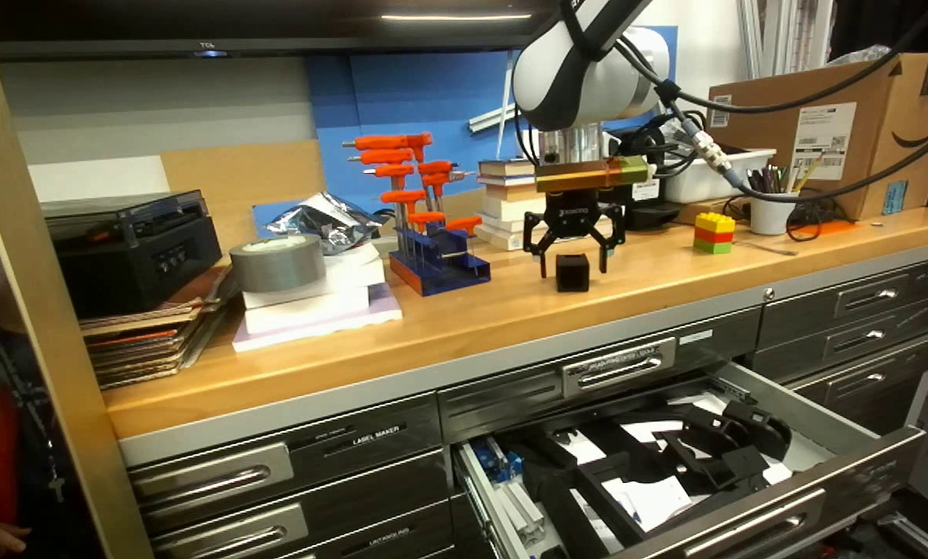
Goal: Place the two black objects inside the open drawer then push the drawer closed
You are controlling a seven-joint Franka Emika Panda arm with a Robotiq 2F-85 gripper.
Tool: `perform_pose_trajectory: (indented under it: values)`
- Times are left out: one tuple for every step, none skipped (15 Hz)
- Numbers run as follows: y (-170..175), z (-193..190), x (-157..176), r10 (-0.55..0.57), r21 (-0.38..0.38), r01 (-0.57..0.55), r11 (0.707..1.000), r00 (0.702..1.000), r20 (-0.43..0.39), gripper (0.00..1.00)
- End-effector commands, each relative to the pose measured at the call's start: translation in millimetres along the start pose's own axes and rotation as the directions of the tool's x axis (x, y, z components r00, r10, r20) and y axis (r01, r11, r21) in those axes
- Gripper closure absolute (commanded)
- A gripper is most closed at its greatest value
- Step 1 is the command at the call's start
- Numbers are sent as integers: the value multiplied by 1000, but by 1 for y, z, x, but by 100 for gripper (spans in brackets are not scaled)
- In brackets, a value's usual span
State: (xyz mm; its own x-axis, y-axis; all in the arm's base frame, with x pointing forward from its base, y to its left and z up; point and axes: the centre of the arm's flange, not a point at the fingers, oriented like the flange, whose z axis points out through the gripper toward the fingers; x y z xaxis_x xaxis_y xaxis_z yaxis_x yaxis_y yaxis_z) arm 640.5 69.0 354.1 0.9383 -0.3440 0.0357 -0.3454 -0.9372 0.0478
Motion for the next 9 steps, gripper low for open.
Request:
perform_pose_trajectory:
  values:
    - [-5, -4, 12, -13, 19, 13, 1000, 1000, 10, 0]
    - [-5, -3, 12, -18, 19, 18, 1000, 1000, 10, 25]
    - [-5, -2, 12, -21, 19, 20, 1000, 1000, 10, 26]
    - [-5, -2, 12, -22, 20, 22, 1000, 1000, 9, 31]
    - [-5, -3, 12, -24, 21, 24, 999, 1000, 9, 40]
    - [-5, -3, 12, -25, 22, 25, 999, 1000, 8, 47]
    - [-5, -5, 13, -26, 24, 26, 999, 1000, 6, 55]
    - [-5, -5, 13, -26, 24, 26, 999, 1000, 5, 60]
    - [-5, -6, 13, -26, 23, 26, 999, 1000, 5, 66]
